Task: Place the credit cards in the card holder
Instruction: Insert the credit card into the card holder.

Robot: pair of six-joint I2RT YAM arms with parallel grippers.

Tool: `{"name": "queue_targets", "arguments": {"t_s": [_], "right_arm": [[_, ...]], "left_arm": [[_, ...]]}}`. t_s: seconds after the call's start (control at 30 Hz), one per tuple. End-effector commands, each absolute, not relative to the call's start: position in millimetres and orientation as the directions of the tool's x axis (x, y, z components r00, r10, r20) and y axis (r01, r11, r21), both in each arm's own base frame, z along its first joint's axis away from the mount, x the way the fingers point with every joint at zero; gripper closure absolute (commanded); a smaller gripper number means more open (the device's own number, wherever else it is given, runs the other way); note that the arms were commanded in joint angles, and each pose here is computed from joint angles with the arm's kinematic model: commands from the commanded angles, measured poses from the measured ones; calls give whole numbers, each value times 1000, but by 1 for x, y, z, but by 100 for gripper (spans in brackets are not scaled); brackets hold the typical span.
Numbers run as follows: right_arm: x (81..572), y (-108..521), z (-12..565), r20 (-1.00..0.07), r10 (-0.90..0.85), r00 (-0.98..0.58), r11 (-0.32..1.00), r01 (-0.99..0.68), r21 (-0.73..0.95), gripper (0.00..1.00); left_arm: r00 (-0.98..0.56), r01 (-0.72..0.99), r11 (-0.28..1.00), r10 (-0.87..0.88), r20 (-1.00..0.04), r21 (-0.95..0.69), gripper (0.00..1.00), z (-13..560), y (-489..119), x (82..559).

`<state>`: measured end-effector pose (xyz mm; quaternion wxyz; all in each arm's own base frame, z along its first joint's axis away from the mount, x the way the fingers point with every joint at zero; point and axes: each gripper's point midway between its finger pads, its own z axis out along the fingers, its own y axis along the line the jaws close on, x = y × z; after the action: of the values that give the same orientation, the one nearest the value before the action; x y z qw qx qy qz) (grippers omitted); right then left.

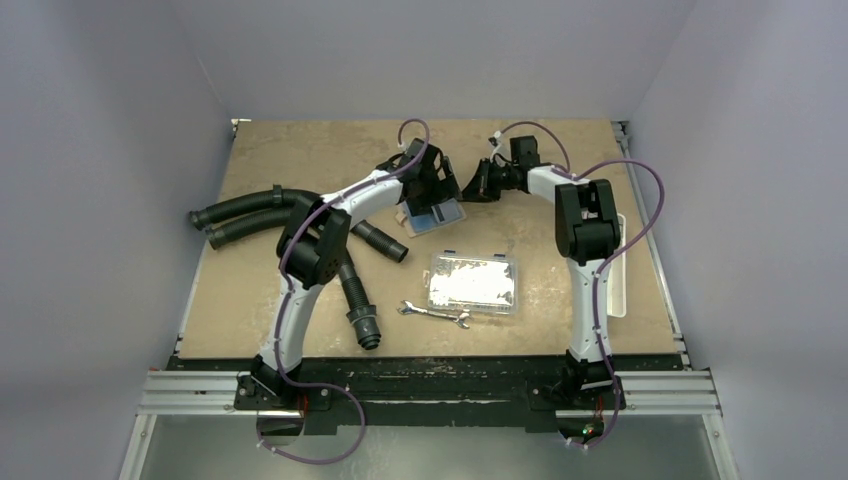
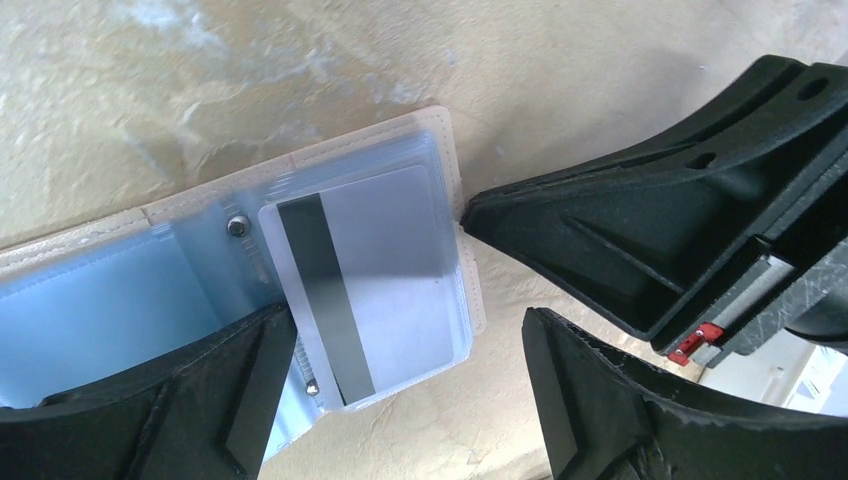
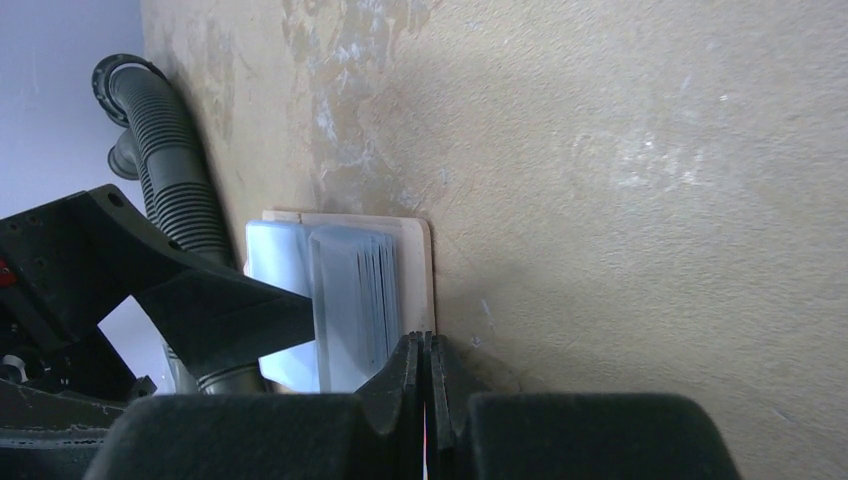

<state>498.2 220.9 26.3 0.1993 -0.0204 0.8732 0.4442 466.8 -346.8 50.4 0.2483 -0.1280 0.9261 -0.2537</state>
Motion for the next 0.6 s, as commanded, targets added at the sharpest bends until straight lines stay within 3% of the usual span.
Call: {"name": "queue_targets", "arguments": {"t_s": [0.0,0.3,0.43,0.57], "right_arm": [[491,235,31,-362,108,-926,575,-239,782,100],[492,234,26,-356,112,-928,585,-228,778,100],[493,232,22,-350,117,-929,599,-215,771,100],[493,231,19,-351,118,-929,607,-212,766,100]], "left_arm": [[-841,-203,873,-388,-378,-444,9,68,-329,451],[-877,-149,892,-318,-360,-426,10,60,-339,438],[-907,-89,827,-297,-298,-555,12,72,-368,432],[-897,-33,680,-344,-278,-733,13,104,-393,435]]}}
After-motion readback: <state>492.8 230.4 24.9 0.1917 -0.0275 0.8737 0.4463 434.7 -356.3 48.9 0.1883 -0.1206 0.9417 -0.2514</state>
